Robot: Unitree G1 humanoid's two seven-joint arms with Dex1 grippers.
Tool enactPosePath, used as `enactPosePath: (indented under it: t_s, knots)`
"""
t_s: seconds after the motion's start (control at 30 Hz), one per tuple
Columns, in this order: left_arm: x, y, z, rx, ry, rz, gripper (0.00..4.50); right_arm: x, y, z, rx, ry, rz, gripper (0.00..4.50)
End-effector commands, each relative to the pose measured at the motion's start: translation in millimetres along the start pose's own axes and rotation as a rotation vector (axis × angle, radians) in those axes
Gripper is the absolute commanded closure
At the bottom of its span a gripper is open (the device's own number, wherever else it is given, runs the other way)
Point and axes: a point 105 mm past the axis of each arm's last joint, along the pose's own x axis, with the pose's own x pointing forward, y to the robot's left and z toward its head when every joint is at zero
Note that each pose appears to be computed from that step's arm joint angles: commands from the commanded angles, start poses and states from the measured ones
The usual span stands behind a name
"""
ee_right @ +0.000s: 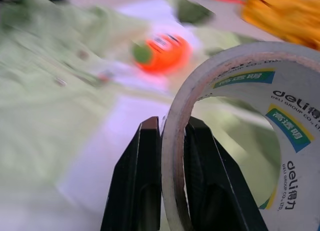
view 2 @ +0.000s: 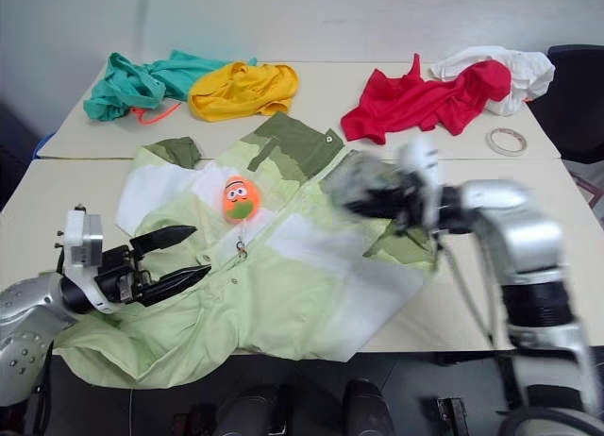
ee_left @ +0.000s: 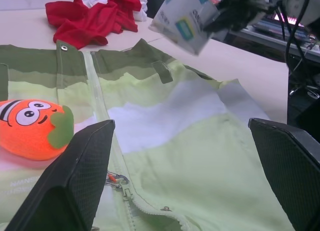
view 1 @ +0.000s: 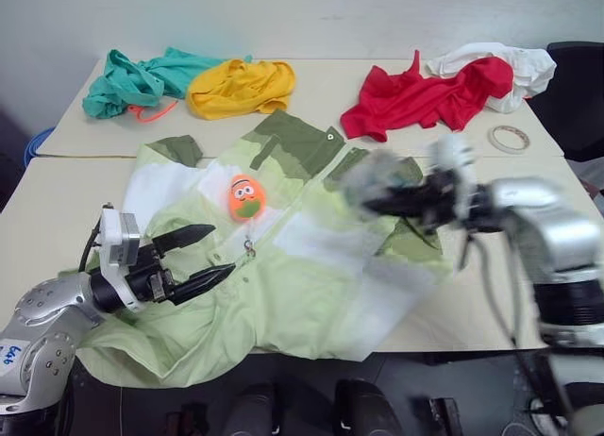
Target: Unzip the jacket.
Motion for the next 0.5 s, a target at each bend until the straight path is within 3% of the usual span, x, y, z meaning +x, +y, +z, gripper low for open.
enactPosePath:
  t_s: [0.03,0.13,0.2,0.33,0.5]
  knots:
    - [9.2,-7.3,5.0,0.048,-0.01,-0.051,0.0,-73.1,-57.6,-46.0,0.06,0.223,-0.351,4.23]
    - [15.6,-7.6,2.2,0.064,0.004,-0.069,0.0,-104.3,-74.0,-83.9,0.08,0.362,-0.458,4.23]
    - [20.2,-5.5,2.0,0.074,-0.002,-0.067,0.0,-115.2,-86.0,-104.2,0.129,0.374,-0.561,4.23]
    - [25.7,-10.4,-1.2,0.093,0.01,-0.099,0.0,-112.8,-86.9,-122.5,0.069,0.397,-0.552,3.0]
    - [26.2,-21.6,-14.0,0.097,0.086,-0.138,0.0,-117.8,-93.8,-97.1,-0.063,0.324,-0.548,1.36]
